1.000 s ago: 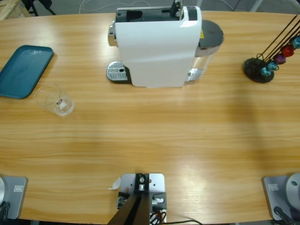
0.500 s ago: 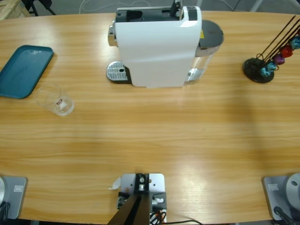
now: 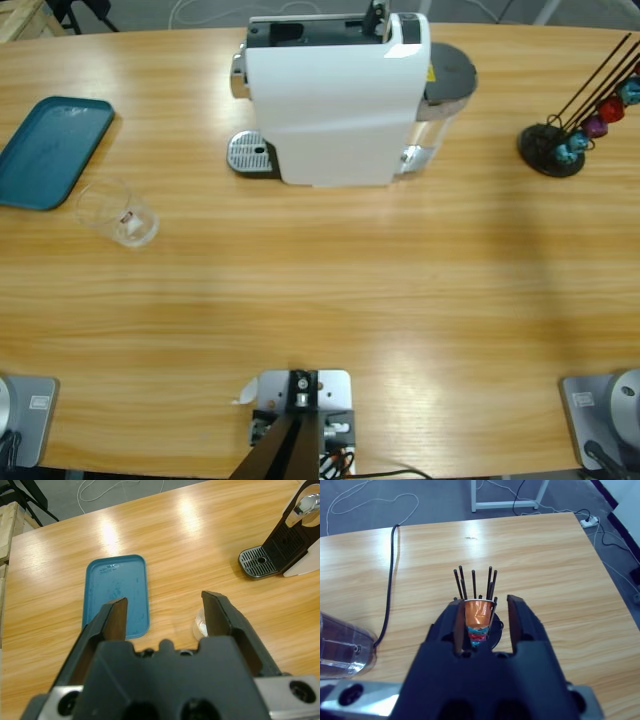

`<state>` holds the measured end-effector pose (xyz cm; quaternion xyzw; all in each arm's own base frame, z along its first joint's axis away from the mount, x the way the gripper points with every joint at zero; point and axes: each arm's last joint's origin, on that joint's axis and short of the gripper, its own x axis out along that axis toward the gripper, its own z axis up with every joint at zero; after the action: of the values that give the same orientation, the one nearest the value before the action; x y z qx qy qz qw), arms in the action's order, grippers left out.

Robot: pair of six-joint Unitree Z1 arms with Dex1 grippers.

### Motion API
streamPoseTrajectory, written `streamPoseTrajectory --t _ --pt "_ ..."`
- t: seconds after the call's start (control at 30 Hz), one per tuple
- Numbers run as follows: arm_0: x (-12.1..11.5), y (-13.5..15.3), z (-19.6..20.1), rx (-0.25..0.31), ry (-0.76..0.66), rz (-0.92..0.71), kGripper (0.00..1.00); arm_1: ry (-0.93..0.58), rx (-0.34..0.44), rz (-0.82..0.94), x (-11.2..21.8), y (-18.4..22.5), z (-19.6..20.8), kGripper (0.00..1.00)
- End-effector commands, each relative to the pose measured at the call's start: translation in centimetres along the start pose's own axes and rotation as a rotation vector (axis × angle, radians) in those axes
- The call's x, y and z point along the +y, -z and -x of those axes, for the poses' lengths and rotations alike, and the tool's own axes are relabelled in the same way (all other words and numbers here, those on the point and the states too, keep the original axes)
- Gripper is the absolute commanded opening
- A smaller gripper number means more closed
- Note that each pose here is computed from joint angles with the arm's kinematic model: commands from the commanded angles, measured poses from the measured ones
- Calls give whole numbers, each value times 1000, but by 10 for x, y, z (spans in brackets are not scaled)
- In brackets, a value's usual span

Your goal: Pour coffee

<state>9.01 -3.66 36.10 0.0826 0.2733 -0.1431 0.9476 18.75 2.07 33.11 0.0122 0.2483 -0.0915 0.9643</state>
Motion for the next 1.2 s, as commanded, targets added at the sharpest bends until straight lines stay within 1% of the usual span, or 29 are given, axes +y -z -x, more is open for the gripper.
streamPoseTrajectory --t 0.03,0.13,0.53,0.77,0.8,0.87,0.9,0.93,1.2 --pt "-4 8 -12 45 19 -27 623 -4 84 -3 3 18 -10 319" --pt "-4 8 -12 46 19 -27 623 -7 108 -7 4 22 -16 315" --pt "-4 8 -12 44 19 -29 623 -38 147 1 10 24 -27 315" --pt "-4 8 -12 45 19 -29 623 -33 154 3 11 24 -30 315" --pt "-4 8 -12 44 19 -29 623 -33 155 4 11 24 -30 305" --pt "-4 8 -12 43 19 -29 623 -31 155 4 11 24 -30 181" --pt "-4 8 -12 42 19 -28 623 -27 155 5 11 24 -31 23" --pt "-4 8 -12 42 19 -28 623 -22 154 5 11 24 -31 0" --pt "-4 8 -12 41 20 -31 623 8 150 8 9 25 -32 0"
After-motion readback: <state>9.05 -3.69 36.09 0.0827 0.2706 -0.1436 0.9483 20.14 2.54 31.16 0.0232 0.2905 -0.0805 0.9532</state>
